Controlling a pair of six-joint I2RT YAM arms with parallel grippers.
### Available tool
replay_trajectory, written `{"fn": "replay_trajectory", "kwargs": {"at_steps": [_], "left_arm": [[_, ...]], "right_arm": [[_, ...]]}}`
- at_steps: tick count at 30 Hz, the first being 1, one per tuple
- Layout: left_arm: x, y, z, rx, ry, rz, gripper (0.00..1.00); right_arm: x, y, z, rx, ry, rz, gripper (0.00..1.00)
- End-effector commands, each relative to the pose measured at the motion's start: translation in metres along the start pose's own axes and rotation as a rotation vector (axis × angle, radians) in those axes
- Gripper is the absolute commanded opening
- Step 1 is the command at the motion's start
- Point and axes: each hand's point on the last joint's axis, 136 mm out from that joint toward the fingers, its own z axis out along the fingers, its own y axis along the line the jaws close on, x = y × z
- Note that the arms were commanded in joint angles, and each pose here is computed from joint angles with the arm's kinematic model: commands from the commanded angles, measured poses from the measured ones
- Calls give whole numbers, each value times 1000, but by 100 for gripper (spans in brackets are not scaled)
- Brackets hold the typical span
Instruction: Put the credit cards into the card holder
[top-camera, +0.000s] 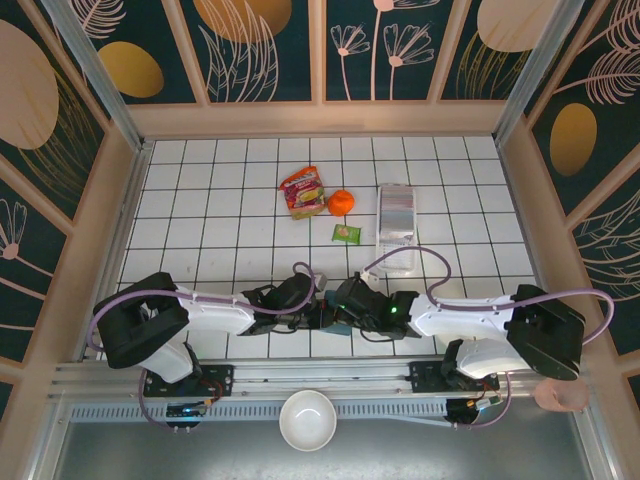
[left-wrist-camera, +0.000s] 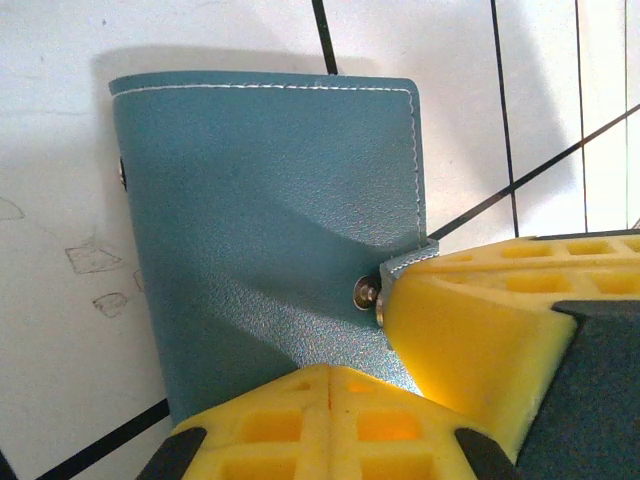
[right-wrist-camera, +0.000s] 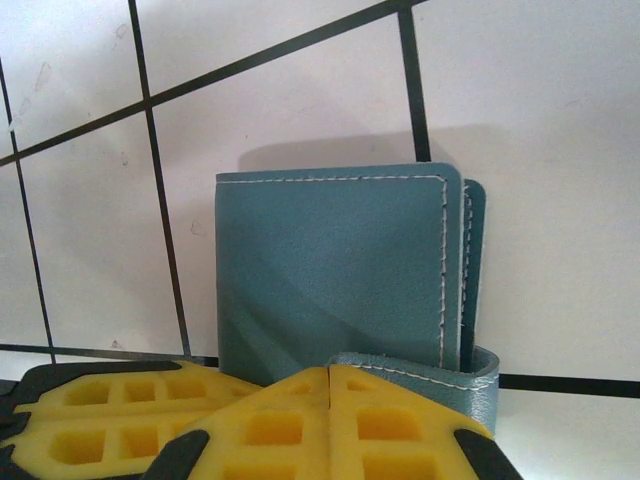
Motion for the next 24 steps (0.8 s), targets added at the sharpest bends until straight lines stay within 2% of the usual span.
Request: {"fn": "replay_trajectory", "kwargs": {"at_steps": [1,24], "left_arm": [[18,30,0,-98,45,-17,0],[18,30,1,-96,49,-22,0]], "right_arm": [[-9,-16,-5,52,-54,38,0],[-8,0,-2,-28,-44,26,0]]}}
